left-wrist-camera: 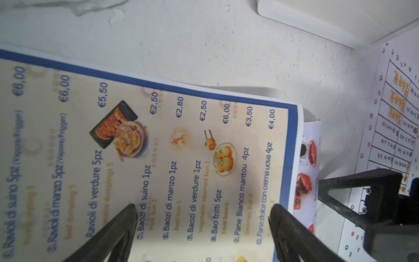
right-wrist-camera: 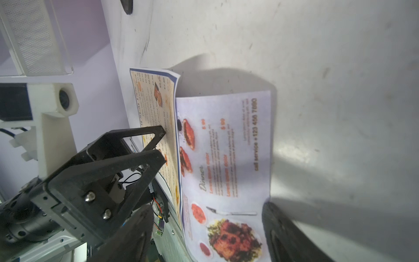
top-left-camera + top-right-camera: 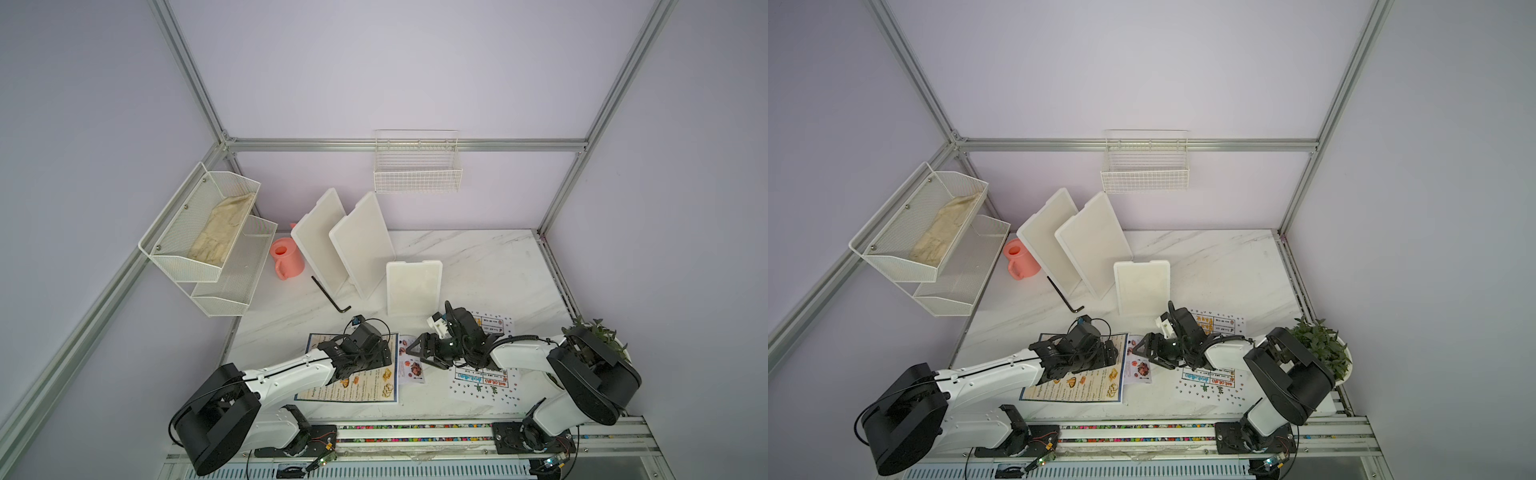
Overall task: Insert the menus into the narrow rack
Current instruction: Pick up the menu from the center of the board.
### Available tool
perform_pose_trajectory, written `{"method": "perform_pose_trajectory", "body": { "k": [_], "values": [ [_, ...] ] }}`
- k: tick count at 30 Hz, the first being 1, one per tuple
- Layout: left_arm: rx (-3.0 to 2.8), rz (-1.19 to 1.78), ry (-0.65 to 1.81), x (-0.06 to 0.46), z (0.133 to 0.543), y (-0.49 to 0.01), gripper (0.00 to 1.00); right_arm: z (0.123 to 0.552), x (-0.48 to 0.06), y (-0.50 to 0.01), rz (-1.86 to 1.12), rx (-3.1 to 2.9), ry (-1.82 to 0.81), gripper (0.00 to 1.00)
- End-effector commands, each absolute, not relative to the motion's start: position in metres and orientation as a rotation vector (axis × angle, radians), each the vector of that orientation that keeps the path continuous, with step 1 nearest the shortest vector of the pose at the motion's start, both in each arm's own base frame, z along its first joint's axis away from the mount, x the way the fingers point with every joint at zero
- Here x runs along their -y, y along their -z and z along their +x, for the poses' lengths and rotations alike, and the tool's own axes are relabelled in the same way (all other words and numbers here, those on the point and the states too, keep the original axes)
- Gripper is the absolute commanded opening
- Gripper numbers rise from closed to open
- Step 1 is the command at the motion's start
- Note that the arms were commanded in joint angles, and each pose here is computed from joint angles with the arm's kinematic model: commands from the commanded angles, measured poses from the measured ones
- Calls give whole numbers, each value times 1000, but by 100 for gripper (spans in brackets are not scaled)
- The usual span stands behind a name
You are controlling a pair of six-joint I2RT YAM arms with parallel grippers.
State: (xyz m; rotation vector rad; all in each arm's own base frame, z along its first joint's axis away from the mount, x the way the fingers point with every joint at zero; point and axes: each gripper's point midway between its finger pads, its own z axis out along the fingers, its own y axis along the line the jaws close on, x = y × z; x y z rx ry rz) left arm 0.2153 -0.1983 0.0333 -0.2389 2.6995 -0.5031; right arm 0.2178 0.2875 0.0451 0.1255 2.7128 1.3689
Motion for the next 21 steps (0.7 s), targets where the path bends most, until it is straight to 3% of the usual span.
{"method": "perform_pose_trajectory", "body": {
  "k": [1, 13, 21],
  "values": [
    [-2894, -228, 438, 188, 177, 5, 86, 194, -271, -4, 225, -2860, -1259, 78],
    [-2893, -226, 446, 191, 178, 8, 74, 200, -296, -8, 198, -2780, -1414, 79],
    [-2887, -226, 451, 191, 178, 8, 73, 202, -306, -6, 218, -2753, -1428, 73]
  ]
}}
